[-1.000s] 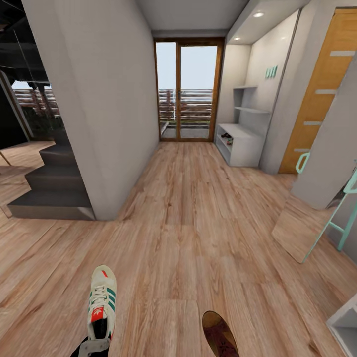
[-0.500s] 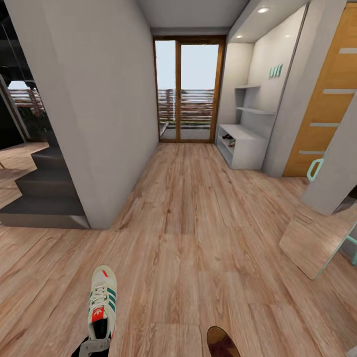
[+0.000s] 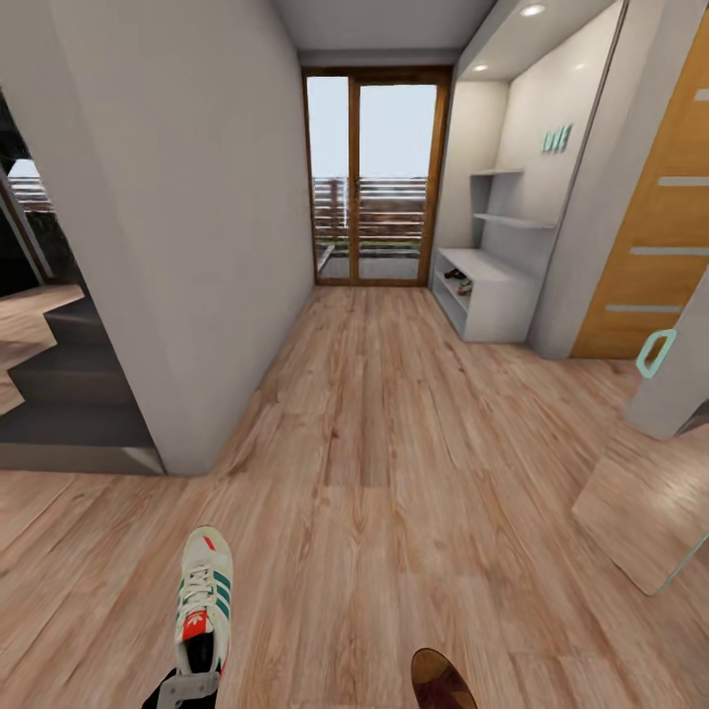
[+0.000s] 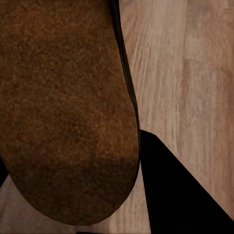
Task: Pick up the two gym shoes and the two sandals from the corridor floor and place them onto the hallstand (shoe rack) in the corridor, making sure they are on the rack and not on the floor. Arrange them so the two gym shoes are next to each other and the two sandals are next to each other.
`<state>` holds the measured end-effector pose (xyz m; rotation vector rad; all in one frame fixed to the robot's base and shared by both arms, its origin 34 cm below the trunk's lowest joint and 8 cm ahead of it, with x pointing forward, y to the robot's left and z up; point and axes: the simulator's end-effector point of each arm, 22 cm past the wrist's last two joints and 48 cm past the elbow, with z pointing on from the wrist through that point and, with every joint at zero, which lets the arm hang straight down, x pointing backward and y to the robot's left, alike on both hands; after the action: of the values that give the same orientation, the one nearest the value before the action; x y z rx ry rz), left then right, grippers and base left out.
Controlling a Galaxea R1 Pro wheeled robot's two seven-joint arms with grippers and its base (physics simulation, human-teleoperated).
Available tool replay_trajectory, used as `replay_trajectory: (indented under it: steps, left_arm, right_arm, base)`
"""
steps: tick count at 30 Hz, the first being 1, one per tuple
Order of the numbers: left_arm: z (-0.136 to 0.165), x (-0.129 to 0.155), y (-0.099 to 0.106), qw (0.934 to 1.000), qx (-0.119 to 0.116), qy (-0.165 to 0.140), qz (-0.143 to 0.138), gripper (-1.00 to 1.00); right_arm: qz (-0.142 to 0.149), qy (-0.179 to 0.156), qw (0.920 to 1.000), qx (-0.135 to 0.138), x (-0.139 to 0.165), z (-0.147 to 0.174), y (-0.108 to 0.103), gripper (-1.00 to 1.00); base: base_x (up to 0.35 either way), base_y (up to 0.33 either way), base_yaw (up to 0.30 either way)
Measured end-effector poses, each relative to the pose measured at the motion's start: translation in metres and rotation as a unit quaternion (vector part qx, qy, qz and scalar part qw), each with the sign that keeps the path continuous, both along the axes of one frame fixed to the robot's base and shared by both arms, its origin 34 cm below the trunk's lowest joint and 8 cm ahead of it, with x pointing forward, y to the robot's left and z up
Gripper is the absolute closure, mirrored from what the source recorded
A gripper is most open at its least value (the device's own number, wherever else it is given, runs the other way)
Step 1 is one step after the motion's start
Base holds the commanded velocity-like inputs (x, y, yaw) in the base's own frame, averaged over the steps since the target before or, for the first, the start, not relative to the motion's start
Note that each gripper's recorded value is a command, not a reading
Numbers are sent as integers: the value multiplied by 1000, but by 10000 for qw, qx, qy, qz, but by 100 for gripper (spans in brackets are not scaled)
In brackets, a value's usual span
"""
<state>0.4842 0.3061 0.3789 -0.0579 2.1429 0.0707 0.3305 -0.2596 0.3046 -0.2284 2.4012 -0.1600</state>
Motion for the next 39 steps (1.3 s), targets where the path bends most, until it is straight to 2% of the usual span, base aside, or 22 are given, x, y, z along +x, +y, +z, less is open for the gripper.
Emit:
replay_trajectory:
  steps: [39]
  left_arm:
    - [0, 0, 0, 10000, 1, -8, -1, 100]
  right_arm:
    - [0, 1, 10000, -3, 0, 0, 0, 100]
  base:
    - [340, 0, 0]
